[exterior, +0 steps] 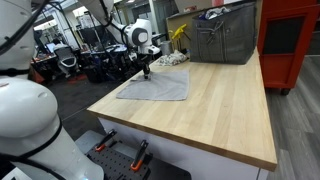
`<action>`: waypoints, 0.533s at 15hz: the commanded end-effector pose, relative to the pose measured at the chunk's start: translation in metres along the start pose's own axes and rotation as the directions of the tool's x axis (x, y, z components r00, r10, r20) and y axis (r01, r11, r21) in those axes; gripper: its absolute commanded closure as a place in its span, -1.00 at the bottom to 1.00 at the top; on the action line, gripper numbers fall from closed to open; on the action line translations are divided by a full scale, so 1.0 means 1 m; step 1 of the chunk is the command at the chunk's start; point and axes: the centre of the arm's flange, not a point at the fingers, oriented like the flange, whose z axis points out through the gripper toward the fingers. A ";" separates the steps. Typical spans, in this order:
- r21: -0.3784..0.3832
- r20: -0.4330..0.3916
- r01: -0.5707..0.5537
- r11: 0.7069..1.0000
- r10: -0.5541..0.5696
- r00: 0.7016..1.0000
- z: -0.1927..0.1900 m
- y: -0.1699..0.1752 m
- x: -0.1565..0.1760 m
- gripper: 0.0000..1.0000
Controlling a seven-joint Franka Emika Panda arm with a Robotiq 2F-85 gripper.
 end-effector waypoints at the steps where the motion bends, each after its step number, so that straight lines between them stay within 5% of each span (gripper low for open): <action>1: 0.048 -0.070 0.017 0.999 -0.013 0.997 -0.012 0.077 -0.038 0.99; 8: 0.073 -0.134 0.006 0.997 0.004 0.991 -0.024 0.144 -0.061 0.99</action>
